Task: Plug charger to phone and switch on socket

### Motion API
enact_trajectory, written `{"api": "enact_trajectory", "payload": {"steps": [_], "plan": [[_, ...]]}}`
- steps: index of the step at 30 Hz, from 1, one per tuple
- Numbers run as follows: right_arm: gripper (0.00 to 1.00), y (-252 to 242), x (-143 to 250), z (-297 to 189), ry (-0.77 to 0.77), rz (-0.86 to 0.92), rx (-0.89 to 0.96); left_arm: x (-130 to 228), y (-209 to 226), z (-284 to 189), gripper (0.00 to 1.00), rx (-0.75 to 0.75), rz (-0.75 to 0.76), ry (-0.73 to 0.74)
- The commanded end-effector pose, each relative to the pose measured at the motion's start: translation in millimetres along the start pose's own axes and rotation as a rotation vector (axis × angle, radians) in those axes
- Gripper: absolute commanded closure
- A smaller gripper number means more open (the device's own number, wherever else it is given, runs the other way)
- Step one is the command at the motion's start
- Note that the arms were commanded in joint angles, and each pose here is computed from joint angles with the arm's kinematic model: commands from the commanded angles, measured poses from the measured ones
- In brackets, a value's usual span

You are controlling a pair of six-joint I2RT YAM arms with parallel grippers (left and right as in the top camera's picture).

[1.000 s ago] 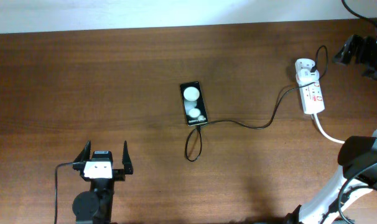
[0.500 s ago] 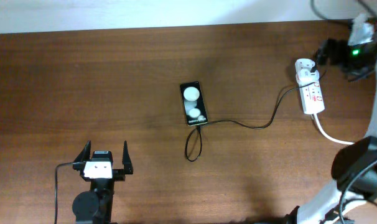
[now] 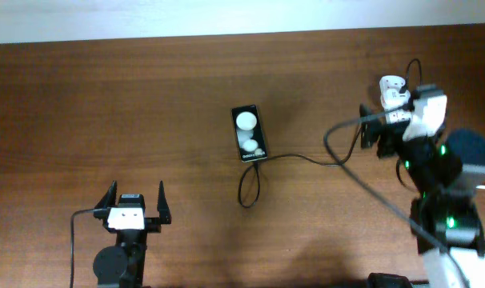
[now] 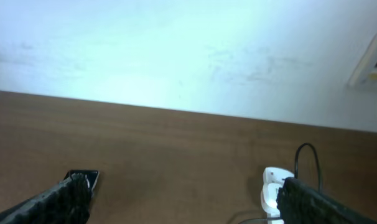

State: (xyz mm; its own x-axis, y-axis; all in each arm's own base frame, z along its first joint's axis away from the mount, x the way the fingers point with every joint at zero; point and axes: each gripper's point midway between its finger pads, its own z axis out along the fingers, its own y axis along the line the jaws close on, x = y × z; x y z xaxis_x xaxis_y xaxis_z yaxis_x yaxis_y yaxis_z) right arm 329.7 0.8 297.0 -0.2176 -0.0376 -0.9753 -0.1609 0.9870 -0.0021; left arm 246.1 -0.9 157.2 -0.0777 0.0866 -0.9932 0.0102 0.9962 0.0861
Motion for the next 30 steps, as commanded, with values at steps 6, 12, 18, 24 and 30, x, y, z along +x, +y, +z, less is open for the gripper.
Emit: {"api": "enact_trajectory", "payload": {"steps": [6, 12, 18, 24, 30], "plan": [[0.01, 19.9, 68.5, -39.2, -0.234, -0.071, 0.01, 0.9, -0.7, -0.2, 0.01, 0.006, 0.005, 0.001], [0.01, 23.3, 102.2, -52.7, -0.314, -0.078, 0.076, 0.9, -0.7, -0.2, 0.01, 0.006, 0.005, 0.001], [0.01, 22.0, 131.2, -53.2, -0.243, -0.05, 0.111, 0.9, -0.7, -0.2, 0.01, 0.006, 0.005, 0.001], [0.01, 19.3, 154.8, -48.8, -0.145, -0.038, 0.124, 0.9, -0.7, -0.2, 0.01, 0.006, 0.005, 0.001], [0.01, 6.8, 156.2, -50.6, -0.144, 0.024, 0.193, 1.0, -0.7, -0.2, 0.01, 0.006, 0.005, 0.001]]}}
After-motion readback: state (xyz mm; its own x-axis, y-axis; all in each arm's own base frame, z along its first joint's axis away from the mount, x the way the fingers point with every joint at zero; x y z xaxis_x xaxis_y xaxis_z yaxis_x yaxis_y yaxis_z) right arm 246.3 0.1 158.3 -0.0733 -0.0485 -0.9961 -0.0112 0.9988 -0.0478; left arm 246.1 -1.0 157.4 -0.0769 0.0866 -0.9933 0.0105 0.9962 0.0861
